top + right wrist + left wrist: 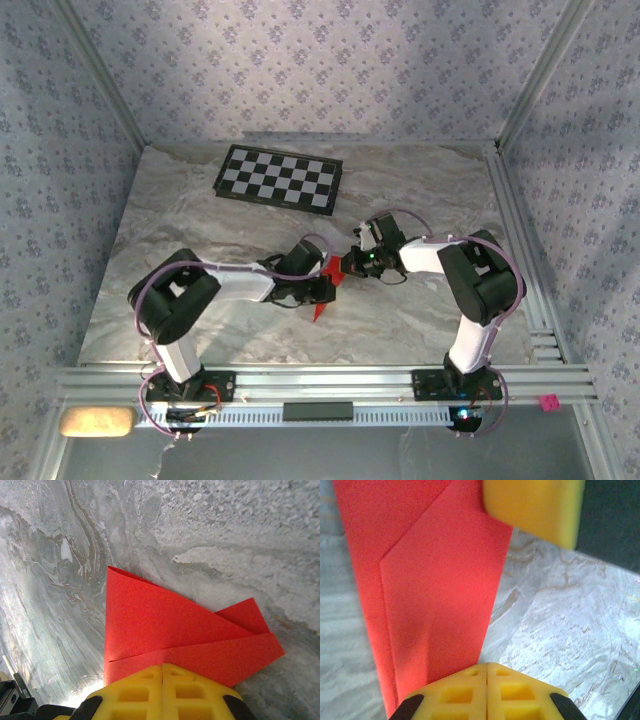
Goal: Fold a paper plane with a square sheet of paper (pick it up from the middle)
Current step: Fold the wing for the fifth time at the center of the table.
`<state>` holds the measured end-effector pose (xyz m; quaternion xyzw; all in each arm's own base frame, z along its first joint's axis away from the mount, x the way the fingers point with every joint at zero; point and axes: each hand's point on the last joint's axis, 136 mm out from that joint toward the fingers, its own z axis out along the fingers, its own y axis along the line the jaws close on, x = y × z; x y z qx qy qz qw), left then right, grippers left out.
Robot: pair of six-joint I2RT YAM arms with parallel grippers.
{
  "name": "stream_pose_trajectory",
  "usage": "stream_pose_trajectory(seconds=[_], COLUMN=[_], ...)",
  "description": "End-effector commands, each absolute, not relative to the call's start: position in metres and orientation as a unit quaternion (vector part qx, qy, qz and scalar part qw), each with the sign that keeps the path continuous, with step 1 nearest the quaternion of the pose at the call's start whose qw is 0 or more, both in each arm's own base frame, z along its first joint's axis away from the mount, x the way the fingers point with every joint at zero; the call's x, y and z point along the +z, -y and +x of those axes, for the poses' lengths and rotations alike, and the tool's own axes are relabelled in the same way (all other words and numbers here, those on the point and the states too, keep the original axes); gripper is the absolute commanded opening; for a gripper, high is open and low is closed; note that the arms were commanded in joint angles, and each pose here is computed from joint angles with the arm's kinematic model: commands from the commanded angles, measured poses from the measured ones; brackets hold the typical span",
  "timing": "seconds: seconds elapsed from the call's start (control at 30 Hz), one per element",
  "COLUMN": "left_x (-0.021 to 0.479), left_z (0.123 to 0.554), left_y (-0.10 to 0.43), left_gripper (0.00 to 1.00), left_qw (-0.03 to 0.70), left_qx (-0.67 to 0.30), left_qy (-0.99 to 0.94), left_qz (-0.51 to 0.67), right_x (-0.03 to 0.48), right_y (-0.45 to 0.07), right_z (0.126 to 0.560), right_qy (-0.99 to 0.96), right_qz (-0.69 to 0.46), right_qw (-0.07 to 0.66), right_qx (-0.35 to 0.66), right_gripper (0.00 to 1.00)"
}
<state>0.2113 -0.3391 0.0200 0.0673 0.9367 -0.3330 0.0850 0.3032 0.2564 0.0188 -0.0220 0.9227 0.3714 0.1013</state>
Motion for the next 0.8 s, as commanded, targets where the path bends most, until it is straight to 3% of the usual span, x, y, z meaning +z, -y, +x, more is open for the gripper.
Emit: stream_pose_trajectory(seconds=[0.0, 0.77], left_x=[0.005, -0.02], left_z=[0.179, 0.118], left_y=[0.316, 0.262], left_gripper=[0.09, 0.08], left_qw=[0.035, -0.003], left_qx=[-0.301, -0.235], left_qy=[-0.951, -0.969], left_qz=[0.066, 0.077], right_x=[-0.031, -0.03], right_y=[-0.222, -0.22], right_z=[0.283, 0.282], right_qy=[-0.956, -0.957], right_qz=[0.015, 0.017], right_qw=[0.055, 0.055], right_qx=[0.286, 0.283], right_gripper=[0.0, 0.0])
